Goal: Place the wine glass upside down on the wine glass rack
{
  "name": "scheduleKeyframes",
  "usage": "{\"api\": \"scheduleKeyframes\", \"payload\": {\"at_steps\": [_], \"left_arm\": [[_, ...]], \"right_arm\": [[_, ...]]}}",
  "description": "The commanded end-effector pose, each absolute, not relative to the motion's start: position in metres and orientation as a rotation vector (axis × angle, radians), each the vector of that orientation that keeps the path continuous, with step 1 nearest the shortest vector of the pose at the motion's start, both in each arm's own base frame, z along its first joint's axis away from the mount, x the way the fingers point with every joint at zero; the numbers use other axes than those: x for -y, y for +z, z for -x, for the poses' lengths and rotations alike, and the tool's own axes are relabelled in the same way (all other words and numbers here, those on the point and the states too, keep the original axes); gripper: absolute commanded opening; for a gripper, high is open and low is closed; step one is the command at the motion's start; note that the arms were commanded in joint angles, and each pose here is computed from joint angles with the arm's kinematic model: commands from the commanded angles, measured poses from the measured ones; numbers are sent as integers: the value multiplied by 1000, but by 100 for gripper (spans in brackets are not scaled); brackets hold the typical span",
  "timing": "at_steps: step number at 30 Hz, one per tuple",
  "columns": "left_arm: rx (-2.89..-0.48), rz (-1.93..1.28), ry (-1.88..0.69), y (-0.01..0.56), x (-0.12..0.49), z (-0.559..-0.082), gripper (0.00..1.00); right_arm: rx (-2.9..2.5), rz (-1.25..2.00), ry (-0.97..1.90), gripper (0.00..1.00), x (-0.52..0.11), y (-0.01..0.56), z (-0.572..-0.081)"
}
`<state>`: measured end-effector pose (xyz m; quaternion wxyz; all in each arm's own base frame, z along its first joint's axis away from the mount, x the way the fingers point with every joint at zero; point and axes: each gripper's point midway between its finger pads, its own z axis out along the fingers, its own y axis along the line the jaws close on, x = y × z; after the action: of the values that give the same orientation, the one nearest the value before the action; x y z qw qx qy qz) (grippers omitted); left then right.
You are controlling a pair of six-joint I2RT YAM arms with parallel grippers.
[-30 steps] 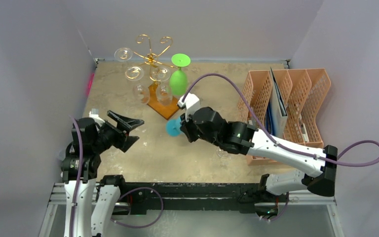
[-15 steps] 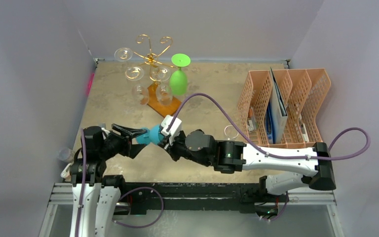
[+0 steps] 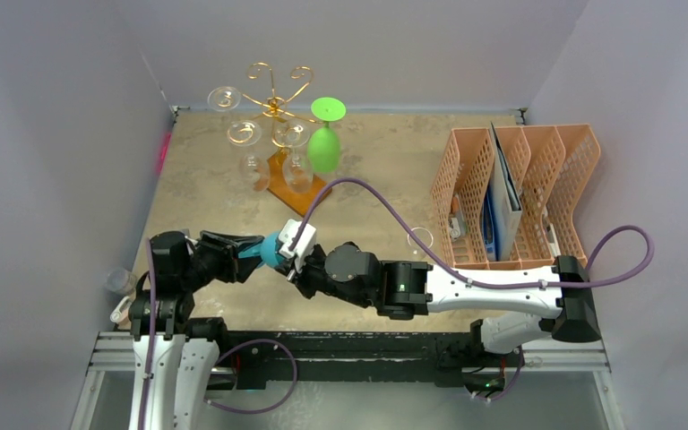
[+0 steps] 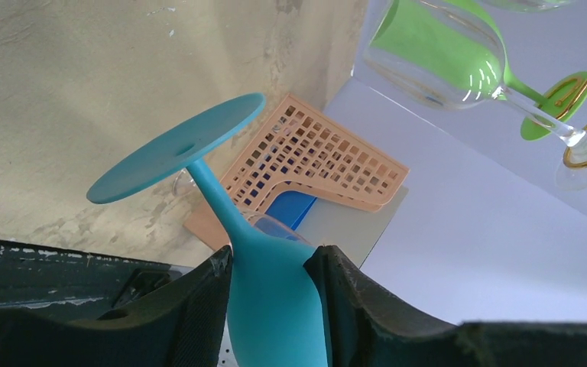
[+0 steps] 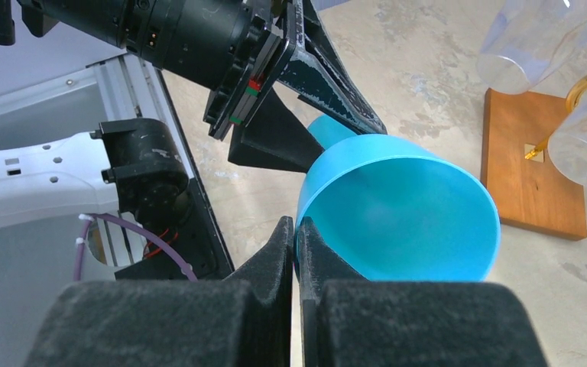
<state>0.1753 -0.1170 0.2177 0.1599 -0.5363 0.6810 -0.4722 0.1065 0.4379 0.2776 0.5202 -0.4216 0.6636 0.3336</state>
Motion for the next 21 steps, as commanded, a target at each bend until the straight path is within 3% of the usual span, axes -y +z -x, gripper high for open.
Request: {"api": "scheduleKeyframes", "payload": {"at_steps": [1,7,15,21], "left_arm": [[-1901,1687,-1418,221,120,-175,43],[-1945,1783,-1356,208,119,-171,47],[-1953,1810,-1350,203,119,-175,34],[-1951,1805,-1418,208,124,-179,35]], "right_arm": [[-1488,950,866,0,-445,311,-105],[-1457,952,885,0,-447,312,-103],[-1445,931,889,0,-444,314,-104],[-1413,912,911,0,-443,321,-103]]}}
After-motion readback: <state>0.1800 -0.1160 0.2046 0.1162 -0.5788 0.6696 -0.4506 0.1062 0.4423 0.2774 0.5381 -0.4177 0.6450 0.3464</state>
